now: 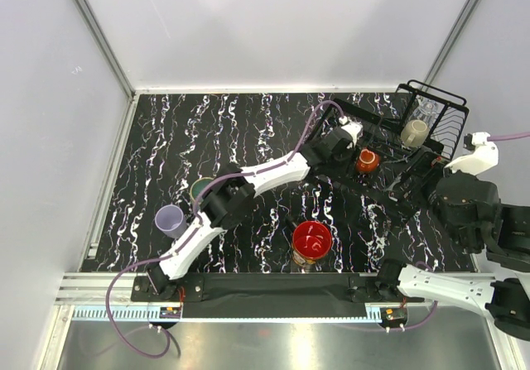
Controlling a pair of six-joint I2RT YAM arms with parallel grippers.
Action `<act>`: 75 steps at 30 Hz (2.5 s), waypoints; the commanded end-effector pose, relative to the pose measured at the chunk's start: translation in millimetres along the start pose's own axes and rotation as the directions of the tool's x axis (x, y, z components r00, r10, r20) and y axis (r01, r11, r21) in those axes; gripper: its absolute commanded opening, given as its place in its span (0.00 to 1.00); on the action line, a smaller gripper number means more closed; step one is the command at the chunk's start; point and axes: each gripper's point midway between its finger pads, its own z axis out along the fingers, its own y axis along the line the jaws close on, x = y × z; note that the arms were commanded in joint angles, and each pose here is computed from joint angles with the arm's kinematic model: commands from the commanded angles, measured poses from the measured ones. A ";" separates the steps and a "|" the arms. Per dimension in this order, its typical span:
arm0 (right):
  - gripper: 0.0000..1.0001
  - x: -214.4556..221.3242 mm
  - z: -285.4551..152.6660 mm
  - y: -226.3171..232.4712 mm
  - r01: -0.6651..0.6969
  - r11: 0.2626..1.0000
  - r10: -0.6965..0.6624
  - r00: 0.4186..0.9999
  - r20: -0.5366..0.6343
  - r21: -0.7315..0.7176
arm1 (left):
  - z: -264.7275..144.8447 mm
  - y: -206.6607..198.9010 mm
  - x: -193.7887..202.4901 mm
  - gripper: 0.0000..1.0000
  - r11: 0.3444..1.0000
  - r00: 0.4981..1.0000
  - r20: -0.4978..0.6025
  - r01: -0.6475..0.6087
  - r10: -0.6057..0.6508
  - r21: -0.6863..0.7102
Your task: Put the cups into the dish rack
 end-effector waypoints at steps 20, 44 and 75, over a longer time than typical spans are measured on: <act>1.00 65.2 46.0 39.9 0.252 0.963 -0.225 0.947 -0.228 0.097 | -250.1 35.5 -48.6 0.73 0.970 0.957 0.218 0.218 -0.190 -0.112; 0.92 274.6 42.4 -1.2 0.356 0.933 -0.252 0.557 -0.791 -0.047 | -425.8 38.0 87.8 0.73 0.915 0.907 0.126 0.392 -0.402 0.097; 1.00 165.7 63.2 29.7 0.340 0.935 -0.238 0.813 -0.532 0.101 | -356.5 4.9 144.0 0.81 0.705 0.699 -0.099 0.707 -0.708 -0.053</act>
